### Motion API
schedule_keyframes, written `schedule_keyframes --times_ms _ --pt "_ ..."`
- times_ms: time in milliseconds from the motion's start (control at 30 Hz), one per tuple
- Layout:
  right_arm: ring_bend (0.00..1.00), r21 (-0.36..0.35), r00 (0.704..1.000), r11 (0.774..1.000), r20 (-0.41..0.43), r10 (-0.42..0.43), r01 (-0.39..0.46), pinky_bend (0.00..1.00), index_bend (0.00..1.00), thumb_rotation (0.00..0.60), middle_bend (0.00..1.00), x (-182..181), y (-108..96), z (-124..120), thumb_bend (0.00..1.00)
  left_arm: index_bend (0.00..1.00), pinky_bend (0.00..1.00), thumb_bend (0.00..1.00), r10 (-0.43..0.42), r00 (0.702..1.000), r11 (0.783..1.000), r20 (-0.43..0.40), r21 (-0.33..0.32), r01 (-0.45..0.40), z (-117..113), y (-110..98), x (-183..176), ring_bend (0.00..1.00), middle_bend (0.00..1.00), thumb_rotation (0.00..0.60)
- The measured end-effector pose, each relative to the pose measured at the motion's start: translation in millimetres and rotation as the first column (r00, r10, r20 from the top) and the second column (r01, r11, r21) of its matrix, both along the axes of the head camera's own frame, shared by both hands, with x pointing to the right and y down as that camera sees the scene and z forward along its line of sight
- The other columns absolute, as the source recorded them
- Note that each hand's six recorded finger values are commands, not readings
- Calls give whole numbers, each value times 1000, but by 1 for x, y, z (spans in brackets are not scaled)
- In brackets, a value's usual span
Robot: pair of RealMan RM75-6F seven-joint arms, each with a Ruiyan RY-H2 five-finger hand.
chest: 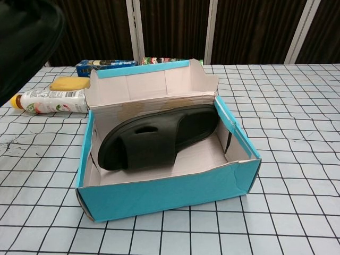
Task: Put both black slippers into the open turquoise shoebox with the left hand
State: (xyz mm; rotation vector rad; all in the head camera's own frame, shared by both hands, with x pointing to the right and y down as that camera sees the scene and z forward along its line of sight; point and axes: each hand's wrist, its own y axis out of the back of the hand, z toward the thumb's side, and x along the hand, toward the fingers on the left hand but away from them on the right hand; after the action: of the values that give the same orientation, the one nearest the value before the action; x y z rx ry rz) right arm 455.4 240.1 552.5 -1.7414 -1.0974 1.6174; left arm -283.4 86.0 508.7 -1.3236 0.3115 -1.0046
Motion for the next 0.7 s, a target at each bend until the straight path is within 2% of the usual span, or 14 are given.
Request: schedule_keyframes --times_ms 67,133,233,300,433,567,700 --pt "158 1 1000 1000 0 3 -3 44 212 600 105 2 0 0 306 537 132 440 110 994 991 -19 82 -108 -12 -2 27 75 488 600" --pt "158 1 1000 1000 0 6 -6 44 212 600 105 3 0 -1 306 538 135 440 214 977 967 -20 147 -209 -18 -1 56 75 489 600" --pt "158 1 1000 1000 2 11 -11 44 212 600 105 6 0 -1 306 539 135 440 323 946 931 -4 184 -317 -12 5 92 75 493 600" --pt "158 1 1000 1000 3 12 -12 44 212 600 105 6 0 -1 306 539 135 440 381 925 908 -3 189 -373 -4 11 118 75 496 600" --pt "158 1 1000 1000 6 16 -16 44 212 600 105 9 0 -1 306 538 134 440 447 894 883 -28 170 -437 13 23 161 75 500 600" --pt "158 2 1000 1000 7 24 -24 44 212 600 105 12 -1 0 306 537 144 441 487 872 866 -40 148 -477 30 36 198 75 507 600" --pt "158 4 1000 1000 9 28 -28 45 212 600 105 14 -1 -1 306 537 149 440 501 864 860 -42 128 -493 46 46 222 75 511 600"
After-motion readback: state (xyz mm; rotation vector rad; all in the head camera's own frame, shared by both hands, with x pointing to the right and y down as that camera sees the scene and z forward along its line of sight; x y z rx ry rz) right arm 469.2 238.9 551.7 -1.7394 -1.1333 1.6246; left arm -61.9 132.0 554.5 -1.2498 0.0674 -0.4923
